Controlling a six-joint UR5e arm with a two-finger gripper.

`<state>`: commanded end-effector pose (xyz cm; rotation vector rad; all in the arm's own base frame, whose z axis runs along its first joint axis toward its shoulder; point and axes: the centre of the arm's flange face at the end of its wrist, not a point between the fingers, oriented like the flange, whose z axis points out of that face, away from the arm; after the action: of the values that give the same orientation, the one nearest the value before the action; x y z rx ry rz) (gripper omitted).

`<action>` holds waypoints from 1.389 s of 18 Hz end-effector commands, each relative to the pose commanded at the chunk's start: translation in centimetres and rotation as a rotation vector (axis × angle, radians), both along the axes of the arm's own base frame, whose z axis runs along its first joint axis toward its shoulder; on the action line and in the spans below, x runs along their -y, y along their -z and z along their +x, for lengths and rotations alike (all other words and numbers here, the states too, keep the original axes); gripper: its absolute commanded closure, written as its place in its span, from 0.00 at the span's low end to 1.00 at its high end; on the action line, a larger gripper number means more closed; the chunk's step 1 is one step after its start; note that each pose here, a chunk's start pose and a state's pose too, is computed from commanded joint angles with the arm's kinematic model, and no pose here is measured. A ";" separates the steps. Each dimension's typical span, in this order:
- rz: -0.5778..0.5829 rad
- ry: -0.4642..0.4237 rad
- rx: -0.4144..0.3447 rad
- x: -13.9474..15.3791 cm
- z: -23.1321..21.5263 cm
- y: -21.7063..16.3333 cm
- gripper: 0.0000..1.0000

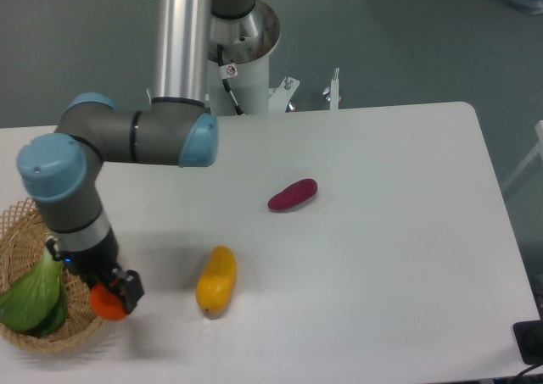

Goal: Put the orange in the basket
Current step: 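Lower the orange into the basket beside the bok choy and release, then lift the open gripper up out of the basket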

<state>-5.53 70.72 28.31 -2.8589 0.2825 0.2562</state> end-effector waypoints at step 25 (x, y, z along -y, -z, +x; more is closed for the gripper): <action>0.099 -0.261 -0.036 5.4 -16.2 -8.0 0.00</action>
<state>-21.69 65.29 36.30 -2.7901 -0.0968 0.3607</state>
